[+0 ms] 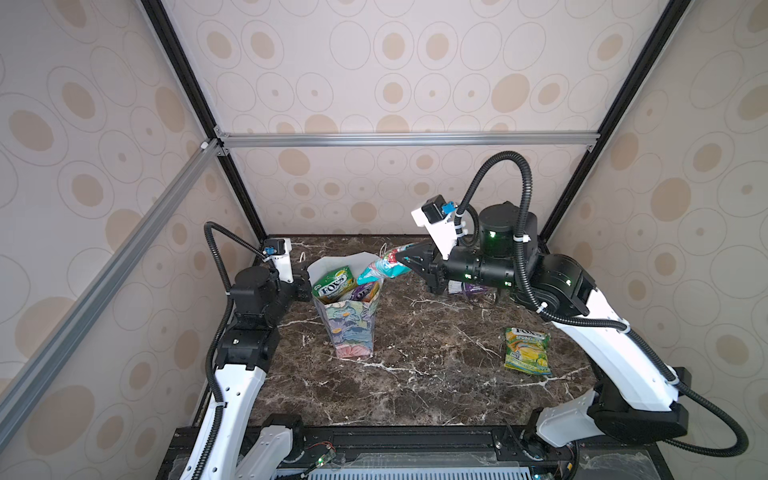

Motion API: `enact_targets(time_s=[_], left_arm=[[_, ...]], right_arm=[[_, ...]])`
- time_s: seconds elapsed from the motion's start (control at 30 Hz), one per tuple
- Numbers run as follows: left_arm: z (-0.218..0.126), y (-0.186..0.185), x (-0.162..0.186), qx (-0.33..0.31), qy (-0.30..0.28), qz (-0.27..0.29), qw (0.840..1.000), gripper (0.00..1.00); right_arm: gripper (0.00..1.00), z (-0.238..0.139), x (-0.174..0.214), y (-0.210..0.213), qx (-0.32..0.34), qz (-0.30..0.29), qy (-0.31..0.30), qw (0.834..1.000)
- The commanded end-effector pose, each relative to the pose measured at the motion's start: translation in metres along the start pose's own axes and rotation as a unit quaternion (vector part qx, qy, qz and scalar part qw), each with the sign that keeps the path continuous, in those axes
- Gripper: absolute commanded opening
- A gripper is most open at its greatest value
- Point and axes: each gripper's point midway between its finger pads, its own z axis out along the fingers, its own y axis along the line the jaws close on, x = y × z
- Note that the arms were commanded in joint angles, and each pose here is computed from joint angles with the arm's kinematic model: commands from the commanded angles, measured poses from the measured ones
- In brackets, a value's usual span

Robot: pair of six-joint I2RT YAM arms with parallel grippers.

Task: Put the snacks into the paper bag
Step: 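Carry the teal bag with the right gripper over the white bag's mouth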

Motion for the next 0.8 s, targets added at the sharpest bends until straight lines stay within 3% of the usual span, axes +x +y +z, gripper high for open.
enact_targets(time_s=[0.0, 0.33, 0.77], left_arm=[[-0.008, -0.002, -0.017, 0.001, -0.029, 0.005, 1.0, 0.05], [-0.01, -0.002, -0.018, 0.002, -0.032, 0.004, 0.999, 0.05], [-0.01, -0.001, -0.018, 0.0, -0.032, 0.005, 0.999, 0.05]], right_arm=[[0.0, 0.007, -0.012, 0.011, -0.01, -0.034, -0.005, 0.999], [0.0, 0.036, -0.022, 0.039, -0.048, -0.057, -0.002, 0.997], [0.0, 0.094, 0.009, 0.025, -0.012, -0.056, 0.05, 0.997]])
